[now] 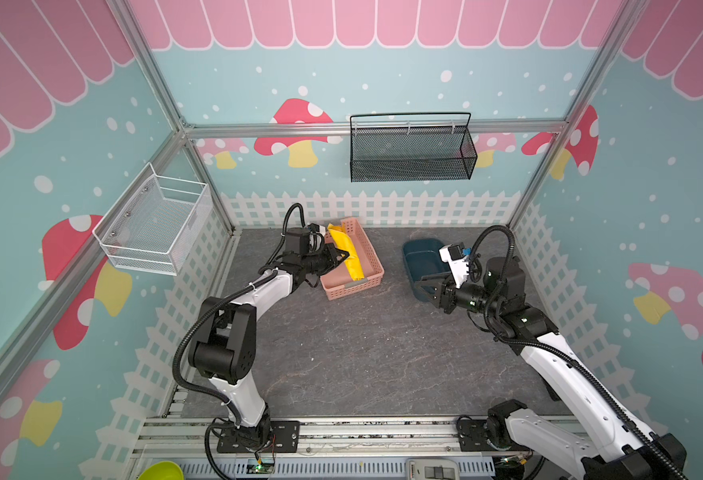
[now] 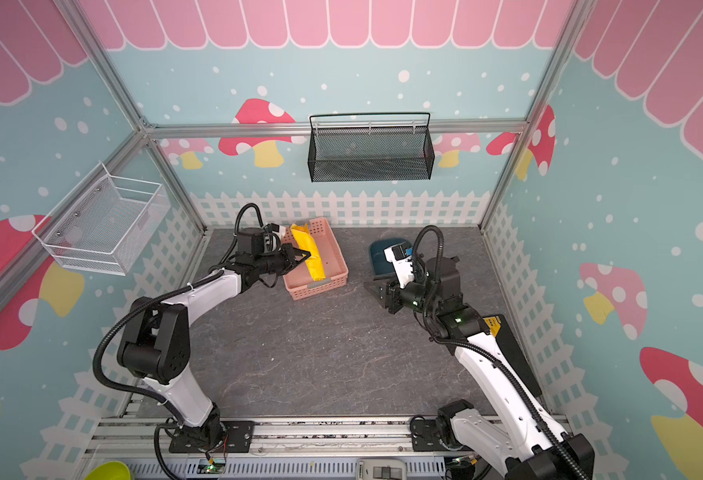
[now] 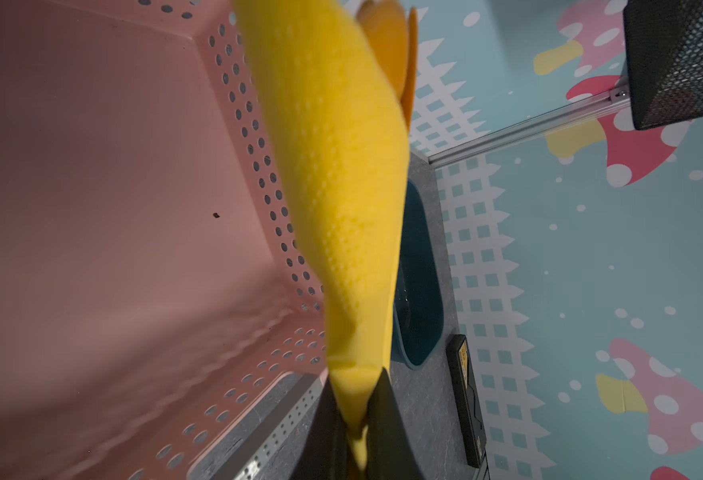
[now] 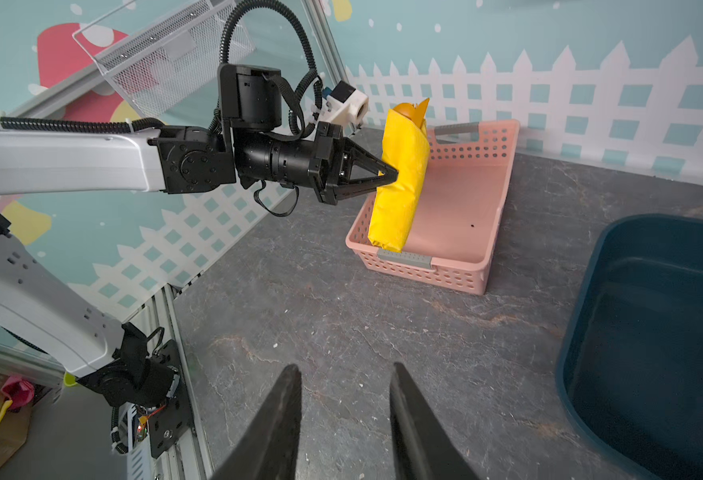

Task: Place the utensils on the paper napkin and roll it up
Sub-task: 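Carry the napkin bundle with the left gripper into the pink basket while the right withdraws, then lower the bundle into the pink basket and open the left gripper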

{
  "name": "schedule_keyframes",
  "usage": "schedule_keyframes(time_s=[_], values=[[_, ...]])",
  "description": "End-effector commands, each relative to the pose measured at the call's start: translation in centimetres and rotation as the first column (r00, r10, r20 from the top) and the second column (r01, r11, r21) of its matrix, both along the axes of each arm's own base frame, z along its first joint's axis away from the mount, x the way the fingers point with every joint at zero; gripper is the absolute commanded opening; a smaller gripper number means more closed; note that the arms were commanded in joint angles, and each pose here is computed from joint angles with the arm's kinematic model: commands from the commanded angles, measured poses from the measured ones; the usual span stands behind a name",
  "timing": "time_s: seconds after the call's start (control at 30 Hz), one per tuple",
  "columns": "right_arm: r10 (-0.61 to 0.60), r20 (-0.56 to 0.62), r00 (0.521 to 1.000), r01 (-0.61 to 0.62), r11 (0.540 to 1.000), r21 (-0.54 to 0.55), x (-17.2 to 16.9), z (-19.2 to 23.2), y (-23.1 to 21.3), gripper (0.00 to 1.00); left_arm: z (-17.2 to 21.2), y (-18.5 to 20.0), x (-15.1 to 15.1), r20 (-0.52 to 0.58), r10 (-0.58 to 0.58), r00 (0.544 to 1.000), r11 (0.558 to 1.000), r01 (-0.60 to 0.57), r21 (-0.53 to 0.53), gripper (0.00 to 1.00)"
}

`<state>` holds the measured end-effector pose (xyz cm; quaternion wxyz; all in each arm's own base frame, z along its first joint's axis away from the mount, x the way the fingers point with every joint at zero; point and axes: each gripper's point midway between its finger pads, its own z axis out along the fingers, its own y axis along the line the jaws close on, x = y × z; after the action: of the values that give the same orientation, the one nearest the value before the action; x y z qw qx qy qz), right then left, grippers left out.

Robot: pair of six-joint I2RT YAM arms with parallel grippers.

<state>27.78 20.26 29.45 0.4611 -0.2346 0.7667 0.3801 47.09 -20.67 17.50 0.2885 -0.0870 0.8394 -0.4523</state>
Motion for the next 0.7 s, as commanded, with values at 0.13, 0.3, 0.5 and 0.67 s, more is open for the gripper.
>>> schedule_keyframes(time_s=[0.13, 0.3, 0.5, 0.67], values=[[0.003, 0.017, 1.0, -0.003, 1.0, -0.026, -0.2, -0.6, -0.1, 0.37, -1.2, -0.2, 3.1, -0.052, 0.029, 0.998, 0.999, -0.03, -0.011, 0.0], [0.002, 0.013, 1.0, -0.002, 1.0, -0.024, -0.3, -0.8, -0.1, 0.37, -3.0, -0.1, 5.3, -0.099, 0.047, 0.994, 0.999, -0.046, 0.018, 0.0], [0.01, 0.012, 1.0, -0.009, 1.0, -0.019, -0.6, -0.6, -0.1, 0.37, -5.9, -0.3, 7.5, -0.188, 0.028, 0.982, 0.998, -0.017, 0.059, 0.0], [0.014, 0.015, 1.0, -0.014, 1.0, -0.016, -0.9, -0.4, -0.1, 0.37, -7.9, -0.6, 9.0, -0.226, 0.014, 0.974, 0.998, 0.0, 0.061, 0.0]])
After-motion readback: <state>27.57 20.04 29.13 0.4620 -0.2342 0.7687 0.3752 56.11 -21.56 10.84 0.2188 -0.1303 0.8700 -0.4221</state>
